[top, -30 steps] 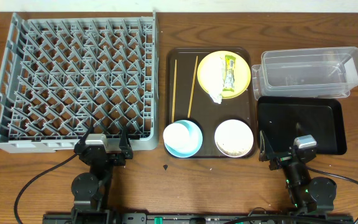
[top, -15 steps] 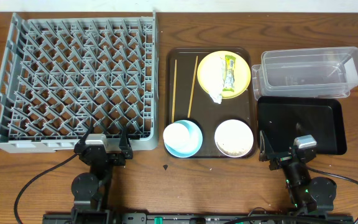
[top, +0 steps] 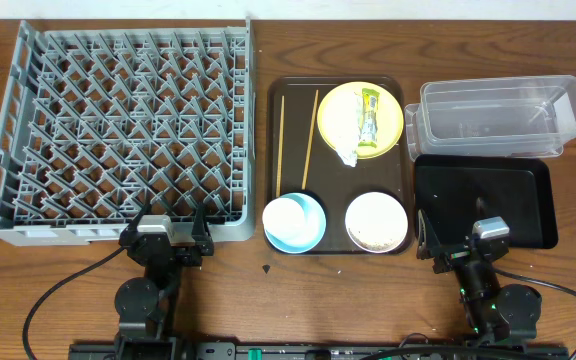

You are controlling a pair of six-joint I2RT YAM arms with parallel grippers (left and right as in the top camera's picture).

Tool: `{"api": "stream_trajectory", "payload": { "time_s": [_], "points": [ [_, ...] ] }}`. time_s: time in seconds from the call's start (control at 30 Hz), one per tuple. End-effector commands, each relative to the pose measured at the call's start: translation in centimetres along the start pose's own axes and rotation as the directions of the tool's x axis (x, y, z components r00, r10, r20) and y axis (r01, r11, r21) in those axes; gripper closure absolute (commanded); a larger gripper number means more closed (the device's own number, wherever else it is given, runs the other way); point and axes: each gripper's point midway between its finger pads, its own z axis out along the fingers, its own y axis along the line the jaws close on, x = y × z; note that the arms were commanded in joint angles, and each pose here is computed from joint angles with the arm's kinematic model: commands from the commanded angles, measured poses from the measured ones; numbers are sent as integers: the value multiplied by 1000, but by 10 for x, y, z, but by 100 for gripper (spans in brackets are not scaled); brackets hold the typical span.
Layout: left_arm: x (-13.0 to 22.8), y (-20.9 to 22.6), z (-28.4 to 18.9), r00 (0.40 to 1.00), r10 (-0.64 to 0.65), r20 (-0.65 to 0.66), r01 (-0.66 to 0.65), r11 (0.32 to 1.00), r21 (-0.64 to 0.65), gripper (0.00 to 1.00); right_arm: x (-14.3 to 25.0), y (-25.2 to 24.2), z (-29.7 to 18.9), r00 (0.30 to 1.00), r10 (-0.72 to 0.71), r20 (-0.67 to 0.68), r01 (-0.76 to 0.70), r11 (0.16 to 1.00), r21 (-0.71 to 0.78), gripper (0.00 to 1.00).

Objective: Sort waste into correct bins and load items into the dishwasher

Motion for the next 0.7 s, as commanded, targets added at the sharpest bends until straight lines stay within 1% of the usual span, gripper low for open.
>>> {"api": "stream_trajectory", "payload": {
  "time_s": [0.0,0.27,0.33,0.4,0.47,0.5,0.53,0.63,0.67],
  "points": [
    [16,1,0,998,-14,-56,14,1000,0,6,1,-2,0,1000,-6,-4,6,1000,8,1],
    [15,3,0,998,-15,-54,14,1000,-15,6,1,-2,0,1000,-6,-4,6,1000,8,1],
    [16,1,0,998,-39,-58,39,999,-4,6,1,-1,0,1000,-4,-4,4,1000,1,1],
    [16,-3,0,995,-78,-59,79,997,19,6,1,3,0,999,52,-6,-52,998,-20,1],
    [13,-16,0,993,-103,-59,108,990,92,6,1,4,0,991,135,-8,-135,990,-26,1],
    [11,-33,-3,993,-103,-63,113,975,190,6,0,4,0,973,232,-4,-232,972,-26,1],
    [3,-47,-6,994,-99,-46,107,957,271,6,-5,3,0,961,278,16,-277,961,-22,1],
    [-19,-54,-12,994,-110,-6,107,944,311,6,-18,12,-2,963,266,42,-262,961,-85,1],
    [-33,-56,-15,990,-137,14,126,940,318,6,-27,17,-4,964,261,53,-254,961,-110,1]
  ]
}}
